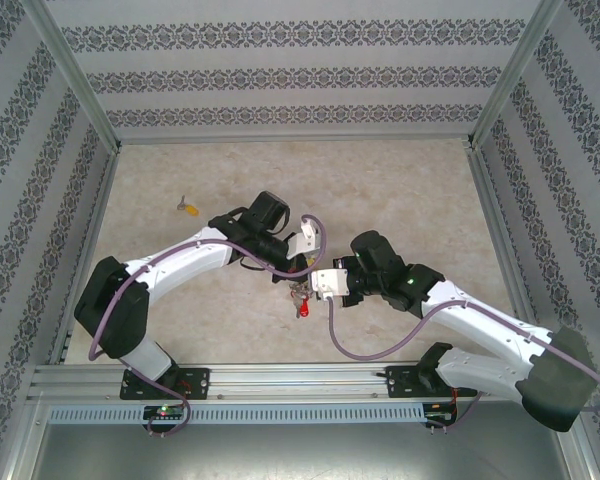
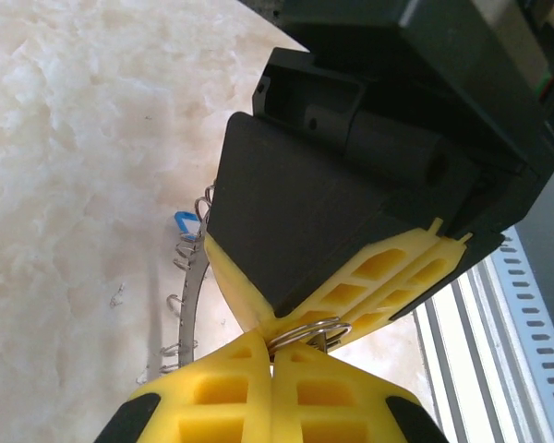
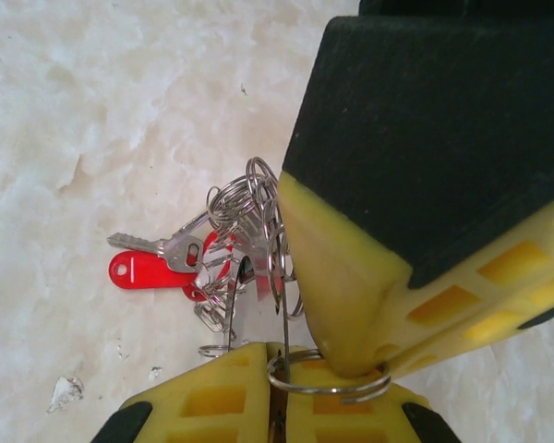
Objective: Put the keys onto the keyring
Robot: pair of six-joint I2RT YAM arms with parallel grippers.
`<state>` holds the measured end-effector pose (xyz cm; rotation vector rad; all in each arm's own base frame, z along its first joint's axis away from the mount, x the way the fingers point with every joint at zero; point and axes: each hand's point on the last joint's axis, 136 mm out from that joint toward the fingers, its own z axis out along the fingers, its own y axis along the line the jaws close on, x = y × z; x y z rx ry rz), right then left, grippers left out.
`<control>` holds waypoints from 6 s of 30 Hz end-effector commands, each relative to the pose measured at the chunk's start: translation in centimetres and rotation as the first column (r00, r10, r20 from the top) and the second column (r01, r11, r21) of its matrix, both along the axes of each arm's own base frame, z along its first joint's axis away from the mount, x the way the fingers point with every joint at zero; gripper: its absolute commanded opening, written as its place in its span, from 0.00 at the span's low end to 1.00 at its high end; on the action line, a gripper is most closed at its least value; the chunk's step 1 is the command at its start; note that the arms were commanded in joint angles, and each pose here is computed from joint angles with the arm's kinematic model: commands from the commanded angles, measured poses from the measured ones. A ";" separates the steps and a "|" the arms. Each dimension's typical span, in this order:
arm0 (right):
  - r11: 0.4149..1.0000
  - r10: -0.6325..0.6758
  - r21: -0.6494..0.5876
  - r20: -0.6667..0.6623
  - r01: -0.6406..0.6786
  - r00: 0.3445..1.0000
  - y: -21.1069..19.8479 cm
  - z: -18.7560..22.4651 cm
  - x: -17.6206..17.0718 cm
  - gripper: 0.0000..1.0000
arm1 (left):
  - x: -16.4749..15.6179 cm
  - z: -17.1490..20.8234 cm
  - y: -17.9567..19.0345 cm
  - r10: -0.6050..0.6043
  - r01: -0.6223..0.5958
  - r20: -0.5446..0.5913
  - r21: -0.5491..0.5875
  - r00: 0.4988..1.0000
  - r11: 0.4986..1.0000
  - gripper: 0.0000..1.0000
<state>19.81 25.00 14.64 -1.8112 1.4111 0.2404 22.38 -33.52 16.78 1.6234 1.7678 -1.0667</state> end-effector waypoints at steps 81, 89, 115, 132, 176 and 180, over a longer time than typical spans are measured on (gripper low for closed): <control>0.929 0.136 0.369 -0.405 0.026 0.904 1.4 4.1 1.1 0.00 | 0.7 1.4 1.6 -0.416 0.228 0.761 0.348 0.498 0.909 0.28; 0.930 0.142 0.368 -0.408 0.019 0.902 1.4 4.0 1.0 0.00 | 1.0 1.8 1.6 -0.423 0.221 0.769 0.361 0.479 0.906 0.19; 0.940 0.138 0.340 -0.401 0.007 0.906 1.5 3.4 0.5 0.00 | 0.6 3.8 0.3 -0.369 0.243 0.748 0.279 0.552 0.929 0.00; 0.934 0.153 0.357 -0.385 -0.006 0.910 1.6 3.9 0.3 0.00 | 1.3 3.0 -0.8 -0.337 0.230 0.723 0.247 0.602 0.941 0.12; 0.857 -0.264 0.469 0.043 0.214 0.963 -4.0 11.4 4.1 0.52 | 7.5 10.4 3.1 0.377 -0.380 0.219 -0.033 0.900 0.925 0.00; 0.849 -0.128 0.510 -0.055 0.138 0.990 -1.4 12.0 3.7 0.39 | 6.6 9.9 3.1 0.331 -0.322 0.281 -0.080 0.901 0.944 0.00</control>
